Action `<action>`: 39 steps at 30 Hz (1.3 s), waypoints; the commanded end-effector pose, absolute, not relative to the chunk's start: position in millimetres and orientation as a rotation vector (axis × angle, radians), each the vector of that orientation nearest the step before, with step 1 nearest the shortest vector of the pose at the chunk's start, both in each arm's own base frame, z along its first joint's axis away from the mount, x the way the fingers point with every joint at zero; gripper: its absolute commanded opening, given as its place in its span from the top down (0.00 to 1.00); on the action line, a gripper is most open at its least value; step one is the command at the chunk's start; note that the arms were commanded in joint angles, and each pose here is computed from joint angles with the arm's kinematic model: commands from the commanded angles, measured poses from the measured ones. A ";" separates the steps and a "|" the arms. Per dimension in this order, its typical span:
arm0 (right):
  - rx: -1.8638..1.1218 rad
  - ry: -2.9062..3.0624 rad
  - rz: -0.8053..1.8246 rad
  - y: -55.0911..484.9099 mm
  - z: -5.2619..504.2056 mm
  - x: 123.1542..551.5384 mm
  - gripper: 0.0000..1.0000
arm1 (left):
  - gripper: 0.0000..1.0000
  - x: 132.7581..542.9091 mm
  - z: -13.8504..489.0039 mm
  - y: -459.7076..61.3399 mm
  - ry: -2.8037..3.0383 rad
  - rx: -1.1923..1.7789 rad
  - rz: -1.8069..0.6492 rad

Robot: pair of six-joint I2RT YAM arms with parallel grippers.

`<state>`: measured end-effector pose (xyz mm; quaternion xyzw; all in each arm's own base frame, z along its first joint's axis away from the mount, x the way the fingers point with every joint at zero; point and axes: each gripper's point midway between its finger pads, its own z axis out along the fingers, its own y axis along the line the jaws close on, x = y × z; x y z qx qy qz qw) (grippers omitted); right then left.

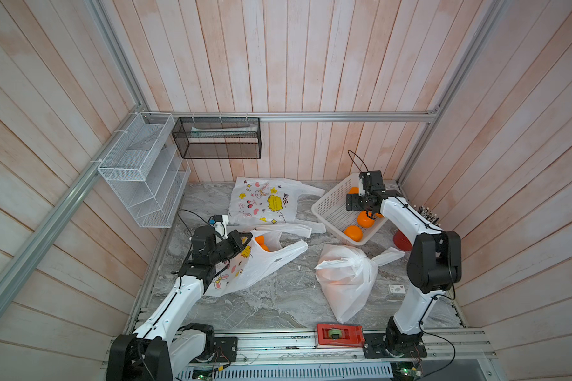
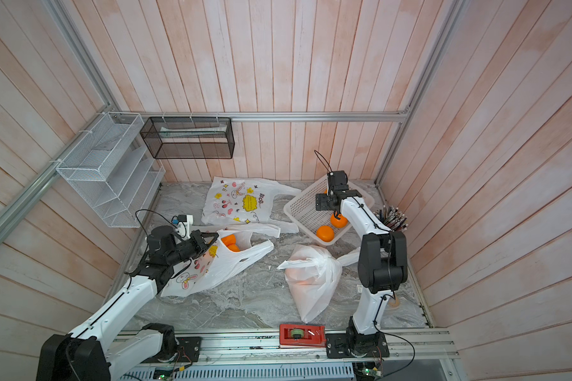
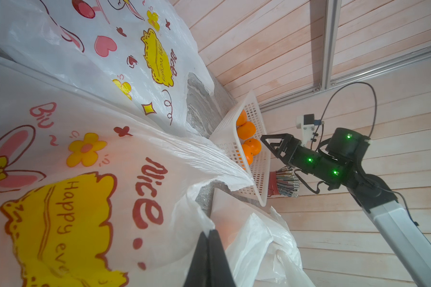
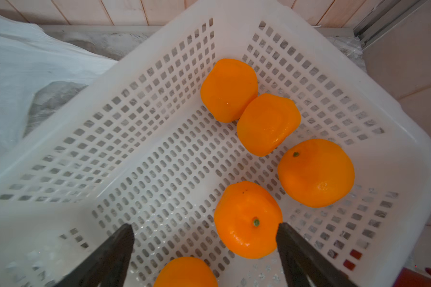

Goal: Place the oranges into plastic bags & tie knots
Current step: Pick up the orange from the basket.

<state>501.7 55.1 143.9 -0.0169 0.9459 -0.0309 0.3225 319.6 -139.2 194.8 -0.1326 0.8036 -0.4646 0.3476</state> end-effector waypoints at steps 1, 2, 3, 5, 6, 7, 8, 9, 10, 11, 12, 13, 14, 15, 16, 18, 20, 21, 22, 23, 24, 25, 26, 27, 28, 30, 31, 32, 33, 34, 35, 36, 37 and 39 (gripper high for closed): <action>-0.107 2.614 -0.235 32.0 119.0 493.8 0.05 | 1.00 326.6 207.0 -137.2 2.059 -0.312 -1.179; -0.114 2.632 -0.238 30.6 112.8 495.6 0.05 | 1.00 326.8 206.3 -137.5 2.062 -0.313 -1.179; -0.113 2.651 -0.245 27.7 106.8 497.8 0.05 | 1.00 327.0 206.3 -136.9 2.061 -0.315 -1.179; -0.112 2.679 -0.254 23.8 96.2 500.9 0.05 | 1.00 326.9 206.3 -137.6 2.063 -0.314 -1.182; -0.109 2.691 -0.266 20.2 91.6 502.4 0.05 | 1.00 326.6 206.3 -137.7 2.063 -0.313 -1.183; -0.107 2.703 -0.276 17.0 86.6 503.3 0.05 | 1.00 326.8 206.0 -137.6 2.063 -0.314 -1.182; -0.107 2.711 -0.270 16.0 82.8 504.7 0.05 | 1.00 326.7 205.9 -137.8 2.063 -0.313 -1.183; -0.102 2.725 -0.261 13.6 77.8 505.8 0.05 | 1.00 327.1 206.1 -137.6 2.062 -0.315 -1.183; -0.100 2.740 -0.249 12.2 72.7 506.3 0.05 | 1.00 326.9 205.3 -138.1 2.065 -0.312 -1.184; -0.099 2.753 -0.243 11.0 69.2 506.6 0.05 | 1.00 327.0 205.3 -138.1 2.065 -0.313 -1.185; -0.102 2.770 -0.240 10.9 64.6 506.2 0.05 | 1.00 327.3 205.0 -138.1 2.066 -0.314 -1.187; -0.101 2.786 -0.238 10.0 60.0 505.6 0.05 | 1.00 327.3 205.5 -138.3 2.065 -0.313 -1.188; -0.105 2.800 -0.238 9.9 55.5 504.7 0.05 | 1.00 327.3 204.7 -138.3 2.067 -0.314 -1.188; -0.112 2.813 -0.233 11.1 50.8 503.4 0.05 | 1.00 327.2 205.0 -138.2 2.066 -0.314 -1.188; -0.111 2.825 -0.232 10.0 46.7 502.0 0.05 | 1.00 327.2 205.1 -138.3 2.066 -0.314 -1.188; -0.110 2.838 -0.228 10.0 40.7 501.0 0.06 | 1.00 326.9 205.0 -138.7 2.065 -0.313 -1.189; -0.102 2.844 -0.223 9.0 35.2 501.8 0.09 | 1.00 326.8 204.9 -138.3 2.066 -0.315 -1.189; -0.094 2.844 -0.217 8.4 32.7 502.6 0.12 | 1.00 326.7 204.3 -138.4 2.068 -0.316 -1.189; -0.095 2.841 -0.205 9.6 32.2 503.6 0.17 | 1.00 326.3 203.4 -138.2 2.070 -0.317 -1.188; -0.086 2.840 -0.203 9.1 31.7 504.5 0.21 | 1.00 326.0 203.6 -138.2 2.069 -0.315 -1.187; -0.081 2.835 -0.199 9.4 32.6 505.2 0.26 | 1.00 325.8 203.4 -138.3 2.070 -0.317 -1.188; -0.079 2.829 -0.195 10.1 35.9 505.5 0.30 | 1.00 325.5 202.8 -138.0 2.071 -0.319 -1.187; -0.075 2.822 -0.195 9.7 38.9 505.7 0.33 | 1.00 325.5 203.6 -138.3 2.069 -0.316 -1.187; -0.069 2.807 -0.191 9.9 45.0 506.8 0.36 | 1.00 325.4 203.7 -137.9 2.068 -0.317 -1.187; -0.065 2.793 -0.183 11.0 51.9 507.2 0.38 | 1.00 325.3 203.3 -137.8 2.069 -0.318 -1.187; -0.059 2.755 -0.154 13.6 69.8 507.5 0.42 | 1.00 325.4 203.1 -137.5 2.070 -0.316 -1.183; -0.057 2.731 -0.136 15.5 80.9 507.6 0.42 | 1.00 325.2 202.8 -137.7 2.071 -0.314 -1.182; -0.049 2.704 -0.118 17.0 92.9 506.6 0.43 | 1.00 324.9 201.7 -137.7 2.075 -0.313 -1.180; -0.044 2.672 -0.089 20.0 106.8 505.2 0.43 | 1.00 324.6 201.6 -138.0 2.075 -0.312 -1.181; -0.045 2.642 -0.061 23.2 119.2 503.6 0.44 | 1.00 324.5 202.0 -138.2 2.075 -0.309 -1.182; -0.044 2.605 -0.026 27.5 134.8 501.4 0.44 | 1.00 324.2 201.9 -138.5 2.074 -0.306 -1.184; -0.050 2.572 0.025 34.2 149.5 497.5 0.44 | 1.00 323.8 201.7 -138.7 2.075 -0.304 -1.187; -0.053 2.541 0.076 41.0 162.6 494.3 0.44 | 1.00 323.9 202.5 -139.2 2.074 -0.299 -1.188; -0.067 2.474 0.193 60.5 189.7 483.9 0.45 | 1.00 323.4 202.6 -140.0 2.075 -0.289 -1.191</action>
